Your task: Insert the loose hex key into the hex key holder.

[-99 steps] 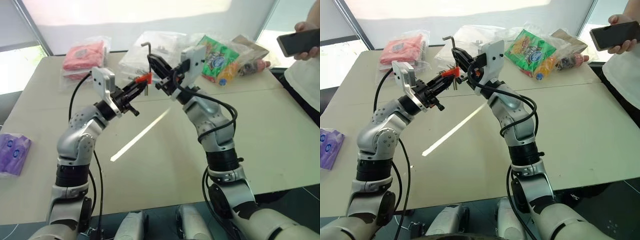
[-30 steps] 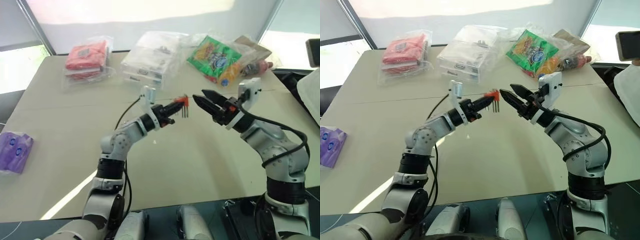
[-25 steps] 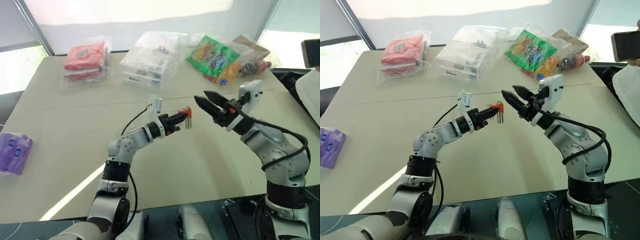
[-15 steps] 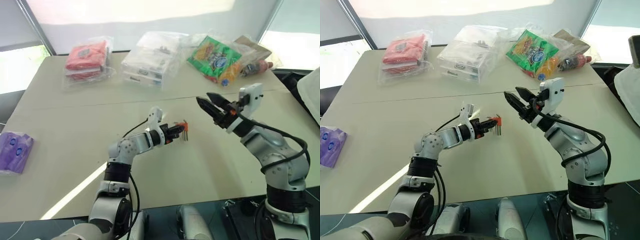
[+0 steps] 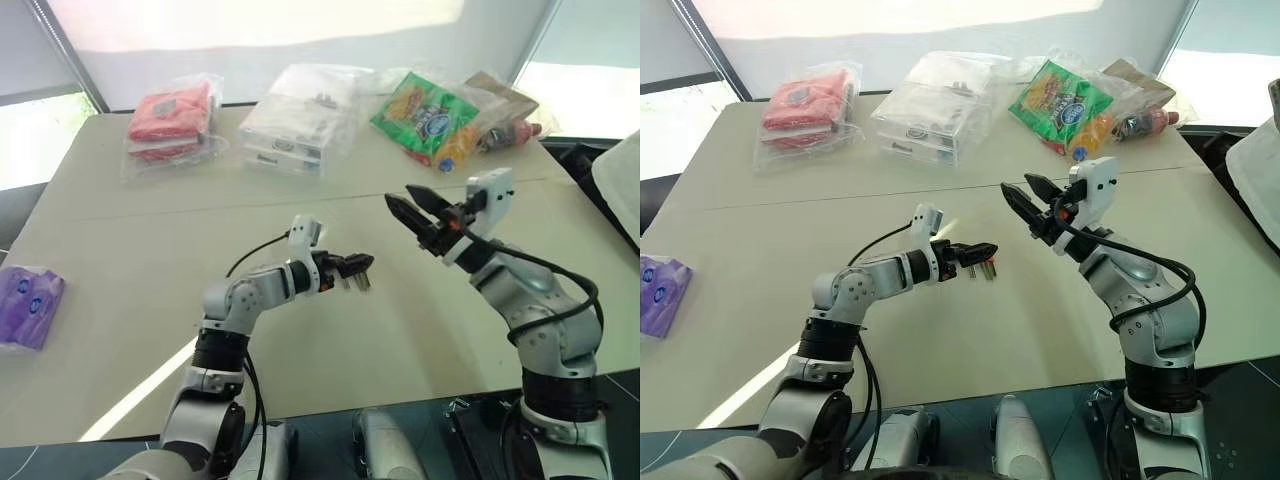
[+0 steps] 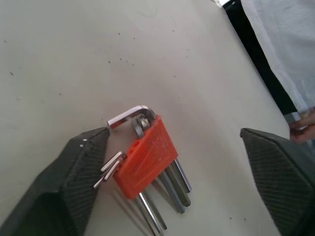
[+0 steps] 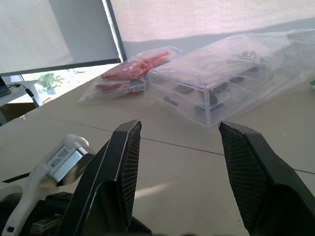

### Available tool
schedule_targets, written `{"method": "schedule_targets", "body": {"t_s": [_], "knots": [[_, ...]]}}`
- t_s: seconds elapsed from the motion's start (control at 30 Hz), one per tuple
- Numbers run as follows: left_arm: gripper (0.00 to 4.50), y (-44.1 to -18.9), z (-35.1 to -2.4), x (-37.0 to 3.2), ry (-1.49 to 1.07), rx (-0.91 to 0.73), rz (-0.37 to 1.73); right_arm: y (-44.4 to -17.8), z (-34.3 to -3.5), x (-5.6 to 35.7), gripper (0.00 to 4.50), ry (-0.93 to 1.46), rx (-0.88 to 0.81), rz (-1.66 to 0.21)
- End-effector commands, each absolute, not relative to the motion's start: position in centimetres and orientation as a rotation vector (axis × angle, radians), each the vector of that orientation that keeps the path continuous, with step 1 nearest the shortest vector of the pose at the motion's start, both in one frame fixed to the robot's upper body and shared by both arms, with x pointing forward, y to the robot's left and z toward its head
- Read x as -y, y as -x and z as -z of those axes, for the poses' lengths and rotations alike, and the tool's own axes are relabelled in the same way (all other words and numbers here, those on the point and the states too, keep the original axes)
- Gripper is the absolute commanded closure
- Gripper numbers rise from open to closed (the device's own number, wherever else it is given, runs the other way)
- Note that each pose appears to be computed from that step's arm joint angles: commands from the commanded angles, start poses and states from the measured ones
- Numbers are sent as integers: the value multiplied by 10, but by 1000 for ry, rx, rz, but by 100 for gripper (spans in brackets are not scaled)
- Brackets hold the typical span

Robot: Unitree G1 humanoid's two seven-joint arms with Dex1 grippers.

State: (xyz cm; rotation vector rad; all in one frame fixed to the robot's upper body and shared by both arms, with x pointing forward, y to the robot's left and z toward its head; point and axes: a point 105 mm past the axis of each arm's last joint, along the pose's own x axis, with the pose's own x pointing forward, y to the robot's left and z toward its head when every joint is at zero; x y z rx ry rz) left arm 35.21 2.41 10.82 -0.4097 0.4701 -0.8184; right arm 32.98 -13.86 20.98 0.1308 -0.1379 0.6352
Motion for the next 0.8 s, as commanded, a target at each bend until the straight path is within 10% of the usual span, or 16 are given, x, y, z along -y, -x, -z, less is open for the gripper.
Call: {"method": "schedule_targets", "body": {"t_s": [0.03,0.43,0.8], "knots": [[2,-355,-128,-34,204,-309,856,-328,-225,136,191,-80,194,-675],[2,-338,-191,-72,-126,-40,1019,-311,-190,164,191,526,-39,-956],[2,-285,-191,-120,-194,-153,1115,-293,-182,175,191,821,-143,-1147]]}}
